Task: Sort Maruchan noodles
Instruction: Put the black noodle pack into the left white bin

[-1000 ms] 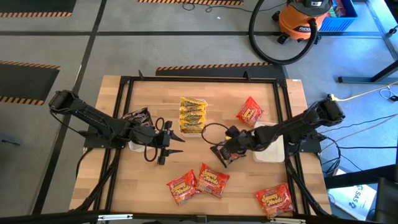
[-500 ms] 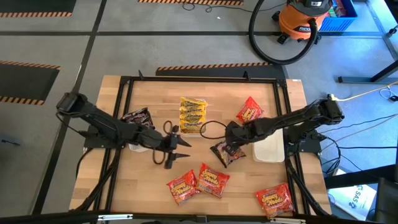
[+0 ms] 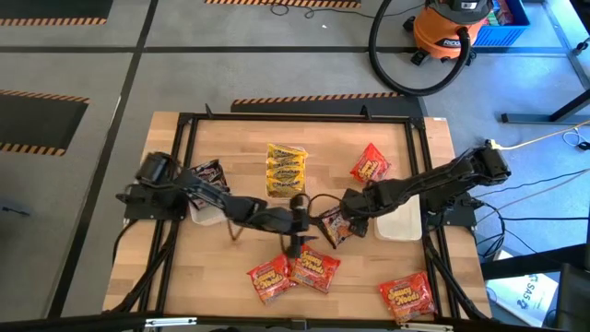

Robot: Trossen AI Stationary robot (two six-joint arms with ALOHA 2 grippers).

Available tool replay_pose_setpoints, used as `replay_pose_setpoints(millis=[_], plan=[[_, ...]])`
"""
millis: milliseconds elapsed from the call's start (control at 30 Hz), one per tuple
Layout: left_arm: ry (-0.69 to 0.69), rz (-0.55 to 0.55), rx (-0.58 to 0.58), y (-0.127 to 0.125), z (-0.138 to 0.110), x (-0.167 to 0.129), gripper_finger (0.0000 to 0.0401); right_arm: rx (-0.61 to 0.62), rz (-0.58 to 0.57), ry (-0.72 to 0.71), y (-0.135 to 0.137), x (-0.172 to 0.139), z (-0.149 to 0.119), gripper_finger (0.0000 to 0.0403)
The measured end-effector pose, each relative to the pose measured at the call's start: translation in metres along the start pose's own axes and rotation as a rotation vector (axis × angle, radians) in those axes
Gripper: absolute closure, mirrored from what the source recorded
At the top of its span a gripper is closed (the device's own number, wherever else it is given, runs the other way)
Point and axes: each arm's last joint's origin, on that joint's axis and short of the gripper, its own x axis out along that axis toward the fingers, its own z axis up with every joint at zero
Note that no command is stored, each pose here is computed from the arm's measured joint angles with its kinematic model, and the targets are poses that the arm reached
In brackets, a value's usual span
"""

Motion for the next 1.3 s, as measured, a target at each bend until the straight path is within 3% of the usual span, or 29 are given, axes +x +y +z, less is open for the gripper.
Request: replay_pose_setpoints(millis=[200,400,800,967,1133,1300], plan=[[0.081,0.04,0.003,0.011,-0.019,0.038,0.0211,-0.004,0.063,-0.038,0.005,0.008,-0.001,0.0129],[0.121,0.074,-0.018,0.022,-0.033,0.051,0.0211,-0.001,0.127,-0.058,0.008,0.014,-0.001,0.0131],[0.18,0.171,0.001,0.027,-0.035,0.046,0.0211,-0.028,0.381,-0.116,0.03,0.013,0.0,0.0132],[0.172,0.171,0.015,0.018,-0.023,0.034,0.0211,-0.047,0.4,-0.144,0.034,0.002,0.007,0.0132],[0.126,0.128,0.021,0.004,-0.01,0.024,0.0211,-0.042,0.391,-0.189,0.021,-0.011,0.019,0.0132],[0.116,0.08,0.031,-0.006,-0.008,0.022,0.0211,-0.005,0.36,-0.226,-0.009,-0.008,0.03,0.0132]])
